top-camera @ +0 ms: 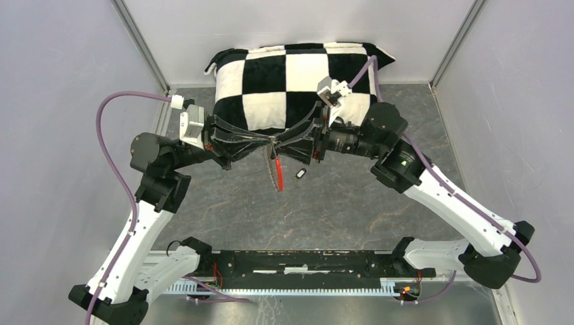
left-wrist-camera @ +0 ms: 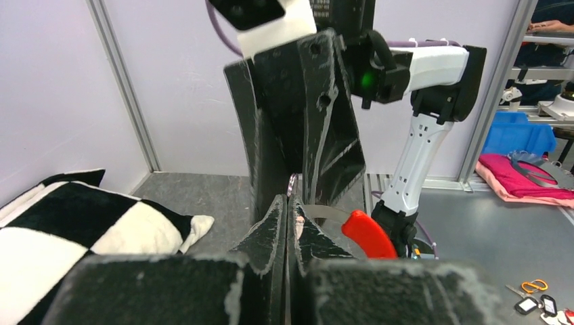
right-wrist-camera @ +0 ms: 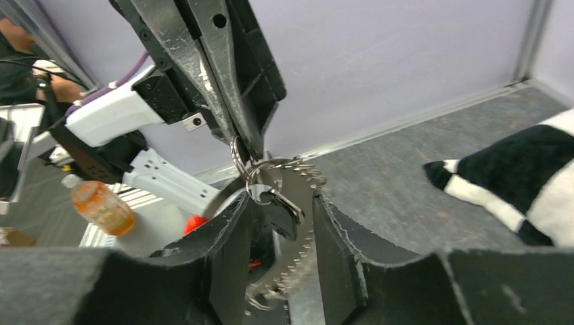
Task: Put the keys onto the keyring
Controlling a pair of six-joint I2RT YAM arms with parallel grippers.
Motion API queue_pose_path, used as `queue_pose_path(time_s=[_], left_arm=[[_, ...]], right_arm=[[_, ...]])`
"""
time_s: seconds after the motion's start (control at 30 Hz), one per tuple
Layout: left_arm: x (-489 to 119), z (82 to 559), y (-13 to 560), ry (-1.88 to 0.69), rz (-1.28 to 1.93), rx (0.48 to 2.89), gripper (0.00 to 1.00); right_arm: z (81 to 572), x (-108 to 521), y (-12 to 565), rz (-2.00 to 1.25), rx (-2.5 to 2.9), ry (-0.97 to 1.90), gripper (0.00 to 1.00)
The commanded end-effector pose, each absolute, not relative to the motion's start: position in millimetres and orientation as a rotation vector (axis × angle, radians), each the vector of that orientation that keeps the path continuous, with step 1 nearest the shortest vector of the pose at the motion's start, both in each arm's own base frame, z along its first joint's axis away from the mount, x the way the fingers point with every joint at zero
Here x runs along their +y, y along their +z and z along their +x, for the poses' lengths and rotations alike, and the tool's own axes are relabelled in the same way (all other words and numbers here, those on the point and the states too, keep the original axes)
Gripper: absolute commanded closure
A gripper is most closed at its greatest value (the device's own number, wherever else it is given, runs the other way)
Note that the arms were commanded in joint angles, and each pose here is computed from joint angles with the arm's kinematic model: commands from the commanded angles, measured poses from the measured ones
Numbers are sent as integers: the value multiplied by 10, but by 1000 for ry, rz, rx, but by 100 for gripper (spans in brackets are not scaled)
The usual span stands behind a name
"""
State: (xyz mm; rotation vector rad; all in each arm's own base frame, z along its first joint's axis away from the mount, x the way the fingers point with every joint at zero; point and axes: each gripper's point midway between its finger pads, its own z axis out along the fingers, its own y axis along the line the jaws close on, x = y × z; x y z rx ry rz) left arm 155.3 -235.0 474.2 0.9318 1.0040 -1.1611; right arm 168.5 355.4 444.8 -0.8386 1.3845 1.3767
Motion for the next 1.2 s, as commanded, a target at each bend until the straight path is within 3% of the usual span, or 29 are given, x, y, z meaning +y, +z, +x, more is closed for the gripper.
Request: queue_pose_path(time_s=[0.0,0.1,0.17,0.27,0.53,0.67,1.0,1.17], left_arm=[[-2324,1503,4793,-1099,970,933,98],[-2322,1554,4785,-1074,961,937,98],[-2319,1572,4779,-1060,961,937,98],[-2325,1564,4762,-1060,973,935,98],[-2349,1511,4737,-1062,1036,909,98],[-2349,1535,4733,-1051,1031,910,98],[-2358,1521,4713,-1059,1049,914,98],[-2325,1605,4764,-1006,1001,910,98]], right_arm=[[1779,3203,4673,-831,1338,1196,52],[1863,3066,4521,-828,1362,1083,33],[1870,2986,4362,-826,1364,1035,27],[1867,2944,4060,-830,1373,1013,22],[1856,3030,3584,-794,1403,1093,19],[1753,3120,3419,-796,1338,1197,2],[1315,3205,3528,-852,994,1394,2],[1325,3396,3416,-860,999,1335,2]])
